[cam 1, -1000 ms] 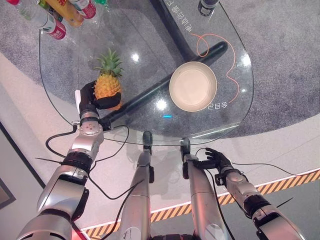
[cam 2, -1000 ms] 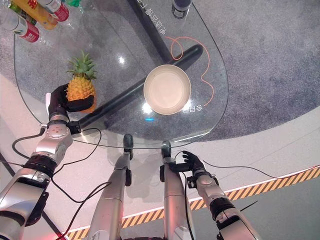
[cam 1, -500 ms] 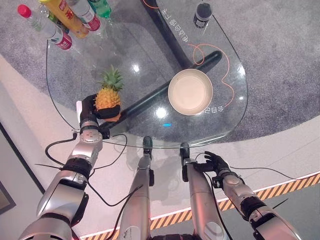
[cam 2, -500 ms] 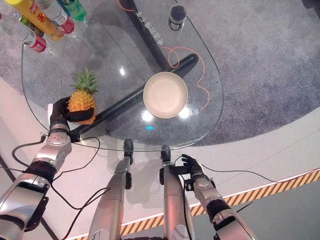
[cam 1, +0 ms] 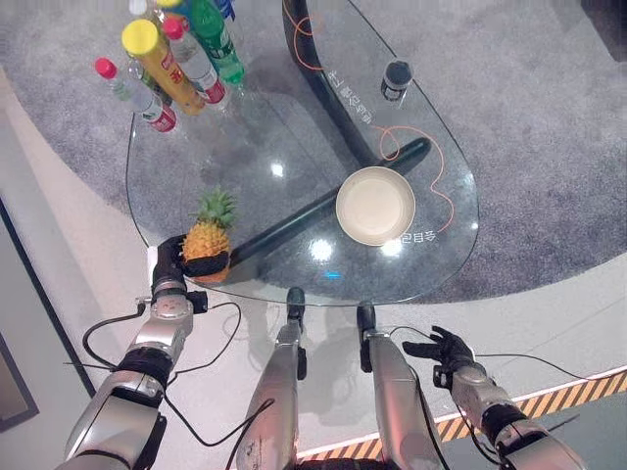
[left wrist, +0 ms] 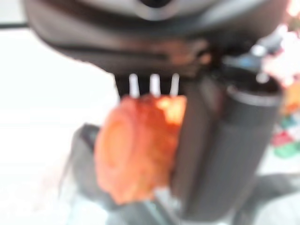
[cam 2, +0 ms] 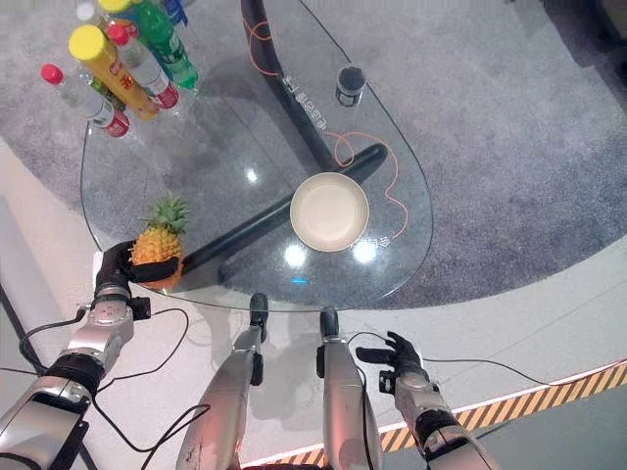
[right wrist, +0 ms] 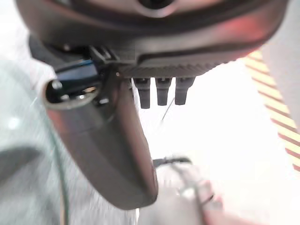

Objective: Pick up the fruit to the plate

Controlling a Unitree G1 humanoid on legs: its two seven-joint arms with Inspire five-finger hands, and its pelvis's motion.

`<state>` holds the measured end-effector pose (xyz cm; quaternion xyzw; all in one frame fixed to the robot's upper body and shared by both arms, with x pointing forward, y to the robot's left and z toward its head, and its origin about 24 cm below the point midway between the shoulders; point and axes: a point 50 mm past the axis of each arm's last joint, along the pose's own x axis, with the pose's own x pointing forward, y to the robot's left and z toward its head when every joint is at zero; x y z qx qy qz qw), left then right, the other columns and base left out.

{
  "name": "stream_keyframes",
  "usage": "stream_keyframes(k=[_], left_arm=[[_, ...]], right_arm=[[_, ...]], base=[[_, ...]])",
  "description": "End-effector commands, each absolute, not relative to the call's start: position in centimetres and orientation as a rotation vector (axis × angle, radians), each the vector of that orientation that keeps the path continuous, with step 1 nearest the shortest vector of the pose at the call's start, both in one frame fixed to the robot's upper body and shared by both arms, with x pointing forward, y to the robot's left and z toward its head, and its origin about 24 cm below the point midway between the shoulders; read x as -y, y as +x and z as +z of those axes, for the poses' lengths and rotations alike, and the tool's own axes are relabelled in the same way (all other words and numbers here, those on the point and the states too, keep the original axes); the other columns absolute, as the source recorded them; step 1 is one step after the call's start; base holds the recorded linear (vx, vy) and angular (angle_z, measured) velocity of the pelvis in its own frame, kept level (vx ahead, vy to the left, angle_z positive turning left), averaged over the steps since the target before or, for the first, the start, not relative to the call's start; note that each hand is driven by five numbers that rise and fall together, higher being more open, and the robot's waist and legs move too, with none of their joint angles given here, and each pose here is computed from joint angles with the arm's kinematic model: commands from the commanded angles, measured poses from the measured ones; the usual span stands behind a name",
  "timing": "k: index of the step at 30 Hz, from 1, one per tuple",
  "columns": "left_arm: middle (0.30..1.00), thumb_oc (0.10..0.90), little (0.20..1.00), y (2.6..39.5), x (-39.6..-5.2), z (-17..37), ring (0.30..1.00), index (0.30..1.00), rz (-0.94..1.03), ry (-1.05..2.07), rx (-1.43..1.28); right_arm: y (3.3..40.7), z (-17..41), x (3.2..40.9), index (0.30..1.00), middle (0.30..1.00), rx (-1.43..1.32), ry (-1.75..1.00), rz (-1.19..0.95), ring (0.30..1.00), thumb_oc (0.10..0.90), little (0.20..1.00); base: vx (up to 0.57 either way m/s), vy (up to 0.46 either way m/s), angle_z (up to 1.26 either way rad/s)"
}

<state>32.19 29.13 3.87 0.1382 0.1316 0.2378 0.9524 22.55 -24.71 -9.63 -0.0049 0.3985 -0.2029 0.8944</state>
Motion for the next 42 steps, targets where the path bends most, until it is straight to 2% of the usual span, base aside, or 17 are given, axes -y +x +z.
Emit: stream_keyframes(k=[1,5,11,20,25,33,42], left_arm=[[0.300,0.100,0.200,32.8,-31.8,10.3,0.300,0.300,0.581,0.319,0.036],[0.300,0.100,0.200,31.7,-31.7,10.7,0.300,0.300,0.582,0.327,0.096],[0.300,0.100,0.200,30.2,-30.4,11.4,0.300,0.300,0.540,0.342,0.186],[0.300,0.100,0.200,28.5,-28.1,11.4,0.300,0.300,0.441,0.345,0.278],[0.300,0.100,0.200,27.9,-26.0,11.2,0.300,0.300,0.335,0.343,0.333],[0.300,0.100,0.200,28.0,-23.5,13.0,0.300,0.300,0.187,0.364,0.417],[0.300,0.100,0.200,28.9,-21.0,16.0,0.300,0.300,0.061,0.368,0.534]], right_arm=[[18.6,-10.3,28.6,0.900,0.900,-0.825,0.010,-0.649,0.900,0.800,0.900],[19.6,-8.5,28.9,0.900,0.900,-0.631,0.077,-0.751,0.900,0.800,0.900],[23.3,-2.9,25.8,0.900,0.900,-0.296,0.070,-0.667,0.900,0.800,0.900],[25.2,5.5,22.3,0.900,0.900,0.135,0.004,-0.413,0.900,0.800,0.900],[25.6,11.3,20.1,0.900,0.900,0.386,-0.031,-0.138,0.900,0.800,0.900],[25.8,15.0,15.4,0.900,0.900,0.468,0.044,0.301,0.900,0.800,0.900],[25.8,17.5,9.9,0.900,0.900,0.502,0.255,0.572,0.900,0.800,0.900]], base=[[0.00,0.000,0.00],[0.00,-0.010,-0.02],[0.00,-0.013,-0.04],[0.00,-0.004,-0.01],[0.01,-0.006,0.01],[0.04,-0.033,0.05],[0.05,-0.034,0.14]])
